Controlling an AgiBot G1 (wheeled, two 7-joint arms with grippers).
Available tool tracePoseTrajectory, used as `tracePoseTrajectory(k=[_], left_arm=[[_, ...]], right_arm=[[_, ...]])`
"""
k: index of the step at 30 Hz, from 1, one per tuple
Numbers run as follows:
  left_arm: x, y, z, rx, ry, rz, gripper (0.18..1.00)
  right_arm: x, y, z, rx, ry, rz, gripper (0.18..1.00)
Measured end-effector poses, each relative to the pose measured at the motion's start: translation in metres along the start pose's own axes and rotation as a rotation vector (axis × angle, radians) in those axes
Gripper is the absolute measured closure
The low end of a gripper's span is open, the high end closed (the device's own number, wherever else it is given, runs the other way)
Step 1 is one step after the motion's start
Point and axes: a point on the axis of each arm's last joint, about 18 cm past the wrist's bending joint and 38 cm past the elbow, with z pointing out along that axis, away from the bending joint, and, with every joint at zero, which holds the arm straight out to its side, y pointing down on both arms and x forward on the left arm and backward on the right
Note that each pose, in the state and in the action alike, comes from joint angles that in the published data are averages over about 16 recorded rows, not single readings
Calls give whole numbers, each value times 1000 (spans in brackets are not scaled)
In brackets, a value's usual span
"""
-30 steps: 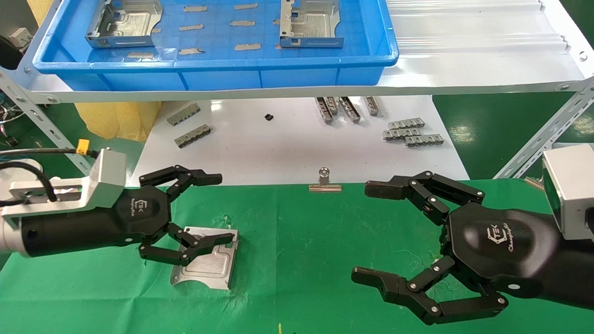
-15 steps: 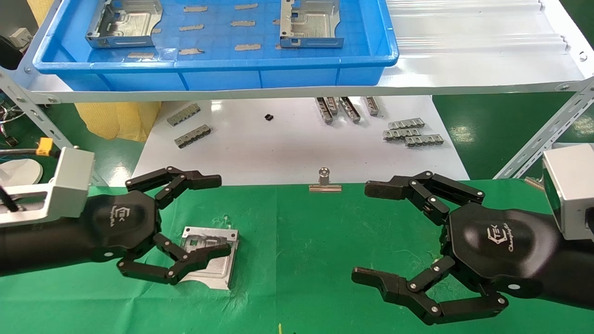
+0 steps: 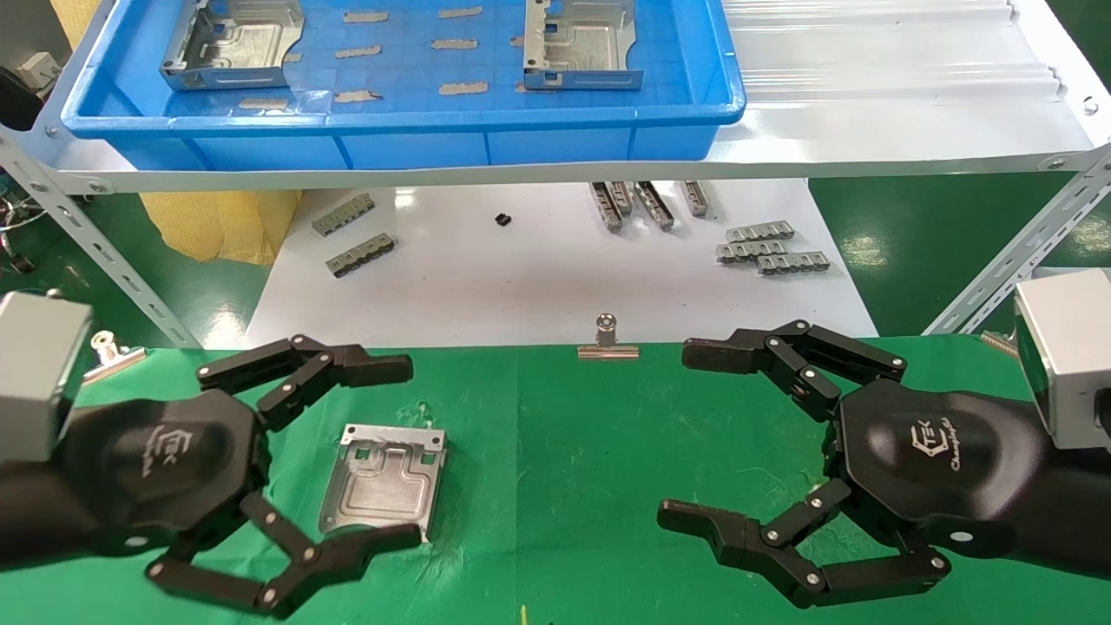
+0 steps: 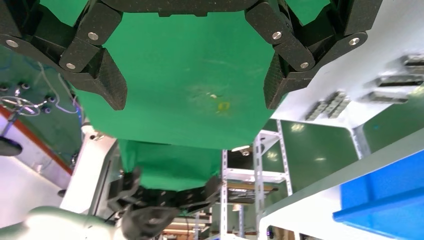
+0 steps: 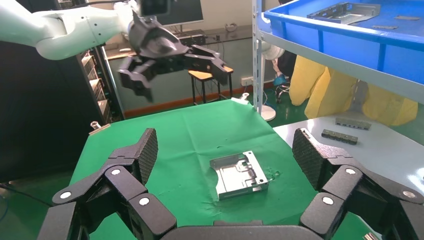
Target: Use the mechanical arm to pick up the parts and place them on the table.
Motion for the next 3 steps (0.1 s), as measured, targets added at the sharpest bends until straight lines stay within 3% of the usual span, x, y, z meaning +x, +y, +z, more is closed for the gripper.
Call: tracePoseTrajectory(k=[3], left_arm=[[5,-3,0,3,7,-3,183]], right_arm=[[0,0,0,0,0,0,179]])
